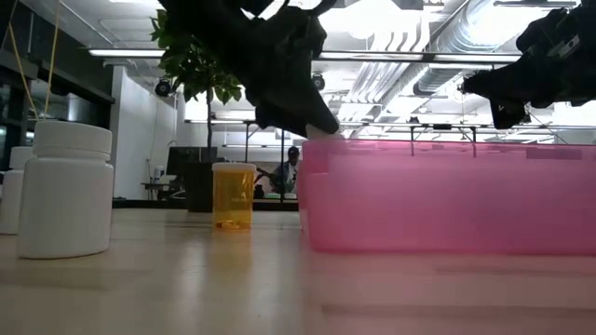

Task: Pick and place pill bottles into a basket
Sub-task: Put the white pill bottle into the pink bin

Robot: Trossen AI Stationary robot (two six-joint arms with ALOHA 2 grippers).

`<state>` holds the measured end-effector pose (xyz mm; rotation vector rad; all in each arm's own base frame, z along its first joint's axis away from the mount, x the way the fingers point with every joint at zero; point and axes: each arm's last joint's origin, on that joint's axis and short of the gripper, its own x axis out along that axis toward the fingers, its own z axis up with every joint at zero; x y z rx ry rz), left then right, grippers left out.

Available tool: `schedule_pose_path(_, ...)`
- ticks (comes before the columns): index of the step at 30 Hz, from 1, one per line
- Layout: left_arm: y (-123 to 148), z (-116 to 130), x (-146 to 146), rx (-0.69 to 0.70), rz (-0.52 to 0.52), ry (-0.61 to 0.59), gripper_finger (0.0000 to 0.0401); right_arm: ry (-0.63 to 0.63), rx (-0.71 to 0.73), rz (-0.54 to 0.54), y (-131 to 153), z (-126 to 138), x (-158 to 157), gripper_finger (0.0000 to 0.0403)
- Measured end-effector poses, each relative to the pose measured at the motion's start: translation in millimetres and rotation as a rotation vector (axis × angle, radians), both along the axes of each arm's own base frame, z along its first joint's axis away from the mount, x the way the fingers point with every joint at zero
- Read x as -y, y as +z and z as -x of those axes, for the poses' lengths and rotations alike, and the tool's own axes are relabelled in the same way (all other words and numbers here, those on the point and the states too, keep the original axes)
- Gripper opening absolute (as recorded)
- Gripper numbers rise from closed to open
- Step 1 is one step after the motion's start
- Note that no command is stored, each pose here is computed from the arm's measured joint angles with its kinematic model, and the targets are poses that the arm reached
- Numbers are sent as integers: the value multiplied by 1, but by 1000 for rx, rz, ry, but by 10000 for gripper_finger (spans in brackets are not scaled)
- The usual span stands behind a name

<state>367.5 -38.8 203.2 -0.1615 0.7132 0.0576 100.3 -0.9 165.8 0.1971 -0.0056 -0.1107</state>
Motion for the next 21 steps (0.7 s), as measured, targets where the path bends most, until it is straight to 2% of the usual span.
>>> schedule_pose_path(21,-24,-8,0,-42,-20,6,195,0,-10,-2,-1,-1,0,4)
